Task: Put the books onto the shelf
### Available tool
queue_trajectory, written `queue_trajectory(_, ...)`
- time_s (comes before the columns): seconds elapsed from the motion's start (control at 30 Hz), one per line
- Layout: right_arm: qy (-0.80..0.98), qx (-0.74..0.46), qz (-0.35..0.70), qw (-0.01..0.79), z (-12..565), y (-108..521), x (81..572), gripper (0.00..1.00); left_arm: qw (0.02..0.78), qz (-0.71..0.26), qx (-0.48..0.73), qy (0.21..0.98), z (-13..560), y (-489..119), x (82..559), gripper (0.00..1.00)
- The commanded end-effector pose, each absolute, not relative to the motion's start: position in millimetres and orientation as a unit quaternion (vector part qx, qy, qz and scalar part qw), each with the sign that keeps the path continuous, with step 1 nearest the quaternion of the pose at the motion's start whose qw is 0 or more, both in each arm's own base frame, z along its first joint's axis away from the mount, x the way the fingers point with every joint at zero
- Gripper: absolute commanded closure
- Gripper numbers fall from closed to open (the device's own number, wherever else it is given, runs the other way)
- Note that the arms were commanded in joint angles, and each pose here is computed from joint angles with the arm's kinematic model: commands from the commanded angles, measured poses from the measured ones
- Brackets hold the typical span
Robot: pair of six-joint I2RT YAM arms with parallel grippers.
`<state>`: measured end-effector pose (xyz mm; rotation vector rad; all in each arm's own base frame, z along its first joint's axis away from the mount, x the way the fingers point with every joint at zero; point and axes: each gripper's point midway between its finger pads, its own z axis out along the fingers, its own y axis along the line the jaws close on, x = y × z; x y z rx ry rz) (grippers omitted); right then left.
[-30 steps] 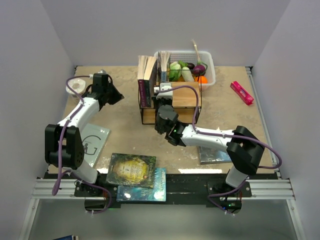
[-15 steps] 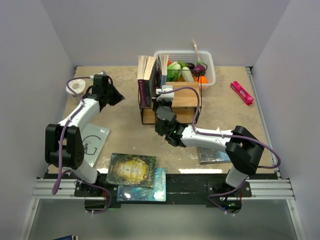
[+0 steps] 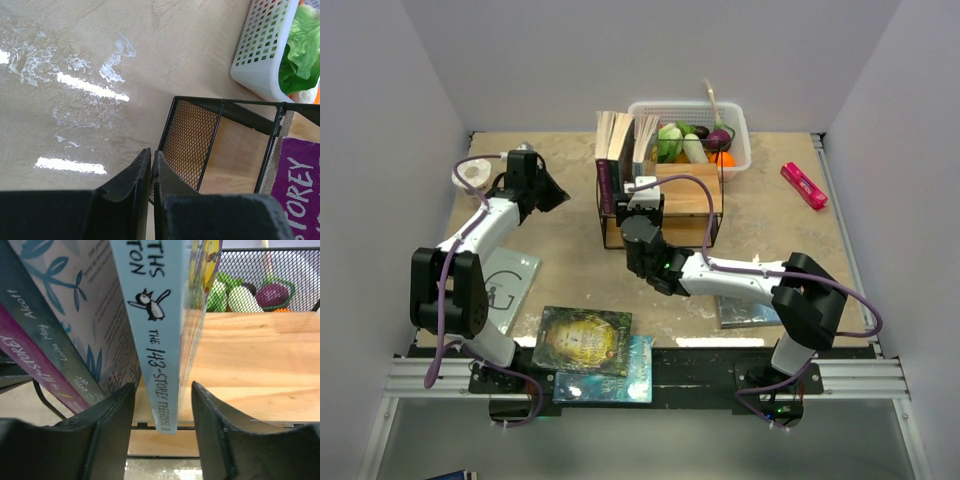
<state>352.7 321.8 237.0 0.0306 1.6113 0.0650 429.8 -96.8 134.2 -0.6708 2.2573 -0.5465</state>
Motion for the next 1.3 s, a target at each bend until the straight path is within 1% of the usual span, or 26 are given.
queue_trajectory(0.0,0.714,0.041,0.047,0.698,270.8,319.0,346.9,0.43,0.371,-0.223,-0.263,0.862,147.1,-95.1,434.5,0.88)
queue_trajectory(0.07,0.716,0.038,0.047,0.696,273.1,318.8,344.9,0.39,0.373,-0.224,-0.263,0.861,149.4,-95.1,434.4,0.88)
queue_trajectory(0.37,0.721,0.014,0.055,0.69,301.9,310.3,320.9,0.26,0.372,-0.22,-0.266,0.862,154.7,-93.6,432.6,0.89)
queue_trajectory(0.43,0.726,0.001,0.059,0.685,304.4,308.0,315.8,0.22,0.369,-0.219,-0.267,0.863,155.6,-93.7,433.1,0.89)
queue_trajectory(0.47,0.725,0.003,0.065,0.685,313.1,304.4,313.1,0.21,0.369,-0.22,-0.267,0.862,157.0,-94.1,433.8,0.89)
queue_trajectory(0.6,0.736,-0.024,0.069,0.673,317.6,293.1,297.4,0.18,0.371,-0.217,-0.264,0.863,162.8,-93.5,435.6,0.88)
queue_trajectory(0.73,0.728,-0.015,0.095,0.679,336.4,267.0,279.8,0.18,0.37,-0.209,-0.264,0.866,165.7,-91.1,435.6,0.89)
queue_trajectory(0.77,0.727,-0.015,0.1,0.679,334.6,261.1,275.8,0.21,0.37,-0.209,-0.264,0.866,166.9,-91.1,435.3,0.89)
queue_trajectory(0.8,0.717,-0.002,0.121,0.687,350.0,248.8,269.0,0.25,0.373,-0.211,-0.263,0.865,169.8,-92.0,436.9,0.88)
queue_trajectory(0.83,0.713,-0.003,0.13,0.689,352.3,245.7,267.3,0.31,0.371,-0.21,-0.265,0.865,169.1,-91.4,437.1,0.88)
queue_trajectory(0.87,0.71,-0.002,0.134,0.691,354.1,242.0,266.4,0.45,0.371,-0.212,-0.267,0.864,170.9,-91.5,438.6,0.88)
queue_trajectory(0.93,0.719,-0.002,0.127,0.683,351.0,240.6,274.2,0.67,0.368,-0.221,-0.269,0.862,172.5,-94.5,441.0,0.88)
queue_trajectory(0.97,0.724,0.003,0.131,0.677,359.8,241.9,279.1,0.89,0.369,-0.225,-0.27,0.86,175.0,-96.0,443.1,0.88)
queue_trajectory(1.0,0.749,-0.005,0.12,0.651,339.3,249.2,286.8,1.0,0.368,-0.232,-0.272,0.859,175.5,-98.2,445.9,0.88)
queue_trajectory(1.03,0.757,0.007,0.118,0.643,336.2,244.3,300.1,1.0,0.364,-0.243,-0.267,0.858,176.7,-102.5,446.5,0.88)
queue_trajectory(1.07,0.762,-0.005,0.153,0.63,338.7,257.2,302.3,1.0,0.365,-0.252,-0.265,0.856,180.2,-105.5,448.2,0.89)
queue_trajectory(1.13,0.763,0.029,0.204,0.613,336.3,263.8,323.0,1.0,0.375,-0.293,-0.252,0.842,193.0,-118.3,453.7,0.89)
queue_trajectory(1.2,0.768,0.046,0.234,0.594,329.0,271.6,334.7,1.0,0.369,-0.322,-0.242,0.838,197.8,-128.2,452.7,0.89)
queue_trajectory(1.27,0.77,0.092,0.248,0.581,322.7,266.5,351.8,1.0,0.367,-0.338,-0.231,0.835,203.1,-133.8,452.3,0.89)
